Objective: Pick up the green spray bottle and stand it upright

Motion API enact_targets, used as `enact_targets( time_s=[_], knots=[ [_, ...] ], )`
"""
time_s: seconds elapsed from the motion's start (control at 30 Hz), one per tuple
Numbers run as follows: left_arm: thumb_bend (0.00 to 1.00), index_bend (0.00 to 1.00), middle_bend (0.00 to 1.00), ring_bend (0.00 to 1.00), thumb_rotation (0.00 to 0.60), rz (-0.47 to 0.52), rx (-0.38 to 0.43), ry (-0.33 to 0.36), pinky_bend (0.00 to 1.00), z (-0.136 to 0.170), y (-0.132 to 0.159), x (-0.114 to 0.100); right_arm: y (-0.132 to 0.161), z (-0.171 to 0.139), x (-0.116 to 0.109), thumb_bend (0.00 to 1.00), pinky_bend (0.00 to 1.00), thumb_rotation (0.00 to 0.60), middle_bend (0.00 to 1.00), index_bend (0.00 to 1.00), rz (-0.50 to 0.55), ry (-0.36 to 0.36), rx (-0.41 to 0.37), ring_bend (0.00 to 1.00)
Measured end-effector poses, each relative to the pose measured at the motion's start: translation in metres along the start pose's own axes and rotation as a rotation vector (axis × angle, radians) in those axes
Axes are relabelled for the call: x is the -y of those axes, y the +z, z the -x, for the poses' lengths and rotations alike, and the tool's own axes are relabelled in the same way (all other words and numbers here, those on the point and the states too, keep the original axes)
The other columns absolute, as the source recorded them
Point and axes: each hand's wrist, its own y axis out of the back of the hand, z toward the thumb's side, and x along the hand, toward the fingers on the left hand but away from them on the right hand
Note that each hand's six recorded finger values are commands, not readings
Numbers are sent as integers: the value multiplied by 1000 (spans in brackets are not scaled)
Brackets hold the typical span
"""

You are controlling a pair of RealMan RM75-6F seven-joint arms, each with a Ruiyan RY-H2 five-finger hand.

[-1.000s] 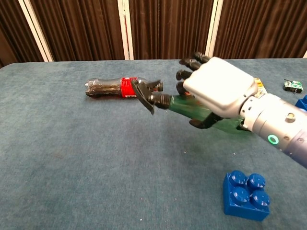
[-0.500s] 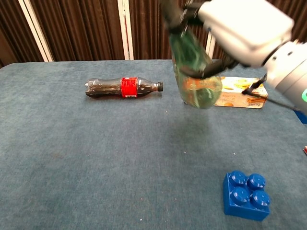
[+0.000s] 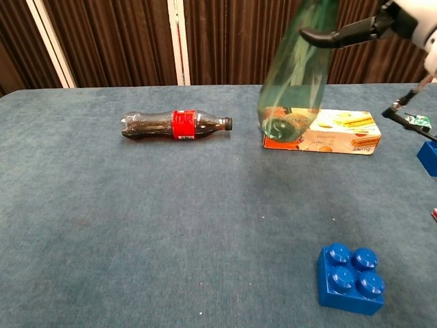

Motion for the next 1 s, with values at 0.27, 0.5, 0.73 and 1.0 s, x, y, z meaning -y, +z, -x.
enact_targets(
  time_s=[0.27, 0.5, 0.73, 1.0],
  knots=[
    [0, 0, 0, 0, 600, -3, 9, -7, 37, 0, 2, 2, -18, -9, -8, 499, 40, 600, 245, 982, 25, 81, 79, 0],
    [0, 0, 0, 0, 600, -2, 18, -6, 36, 1, 4, 1, -32, -32, -6, 498, 40, 600, 243, 982, 11, 138, 143, 0],
    [0, 0, 0, 0, 600, -8, 33, -14, 37, 2, 8, 4, -37, -51, 4, 497, 41, 600, 238, 980, 3, 186, 146, 0],
    [0, 0, 0, 0, 600, -6, 35, -14, 37, 3, 8, 3, -38, -58, 10, 498, 41, 600, 237, 978, 38, 182, 154, 0]
  ],
)
